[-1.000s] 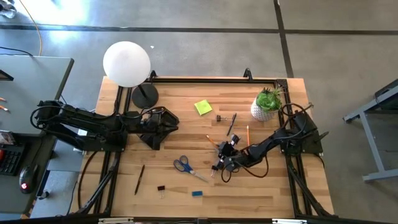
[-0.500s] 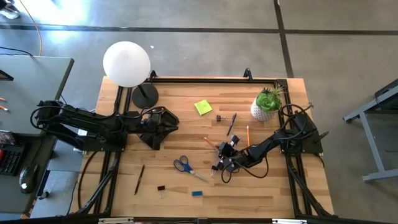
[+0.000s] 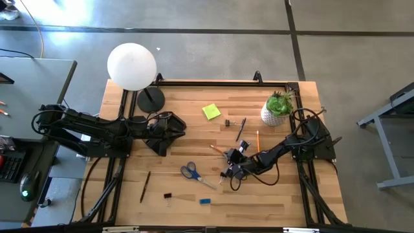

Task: Pick and place office supplies into organizer
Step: Put the left orange pencil into the black mesh desk organizer

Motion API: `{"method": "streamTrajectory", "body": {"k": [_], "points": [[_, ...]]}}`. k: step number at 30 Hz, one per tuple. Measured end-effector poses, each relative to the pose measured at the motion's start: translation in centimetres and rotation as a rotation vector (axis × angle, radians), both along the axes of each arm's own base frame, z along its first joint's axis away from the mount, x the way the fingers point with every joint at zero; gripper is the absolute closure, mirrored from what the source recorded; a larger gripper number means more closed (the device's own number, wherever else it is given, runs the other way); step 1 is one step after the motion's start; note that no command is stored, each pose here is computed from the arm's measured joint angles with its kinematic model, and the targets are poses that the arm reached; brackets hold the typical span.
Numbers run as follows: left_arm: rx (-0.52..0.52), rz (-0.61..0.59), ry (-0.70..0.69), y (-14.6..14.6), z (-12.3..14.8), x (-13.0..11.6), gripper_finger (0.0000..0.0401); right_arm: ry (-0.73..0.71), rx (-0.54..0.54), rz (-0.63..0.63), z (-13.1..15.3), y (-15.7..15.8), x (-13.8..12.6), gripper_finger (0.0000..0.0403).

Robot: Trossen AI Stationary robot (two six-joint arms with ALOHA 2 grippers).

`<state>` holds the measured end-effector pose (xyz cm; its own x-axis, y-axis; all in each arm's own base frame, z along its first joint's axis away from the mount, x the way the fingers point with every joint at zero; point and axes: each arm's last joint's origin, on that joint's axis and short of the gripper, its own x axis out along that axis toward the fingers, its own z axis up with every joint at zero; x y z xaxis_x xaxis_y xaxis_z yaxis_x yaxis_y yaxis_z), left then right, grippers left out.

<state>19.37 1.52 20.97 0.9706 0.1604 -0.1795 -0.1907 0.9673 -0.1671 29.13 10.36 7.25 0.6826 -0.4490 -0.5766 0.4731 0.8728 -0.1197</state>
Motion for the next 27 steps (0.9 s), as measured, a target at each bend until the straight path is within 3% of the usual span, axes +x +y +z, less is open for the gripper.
{"method": "streamTrajectory", "body": {"k": [7,14,20,27], "points": [[-0.001,0.0,0.003,0.0,0.0,0.0,0.04,-0.001,-0.02,0.028,0.1,0.1,0.1,0.0395],[0.0,0.0,0.003,0.0,0.0,0.0,0.04,-0.012,-0.046,0.056,1.2,0.1,0.1,0.0381],[-0.001,-0.01,0.003,0.0,0.0,0.0,0.04,-0.063,-0.112,0.073,4.4,-0.1,0.0,0.0397],[0.041,-0.088,-0.01,-0.2,0.1,0.0,0.04,-0.159,-0.219,0.04,9.7,-0.7,-1.0,0.0385]]}}
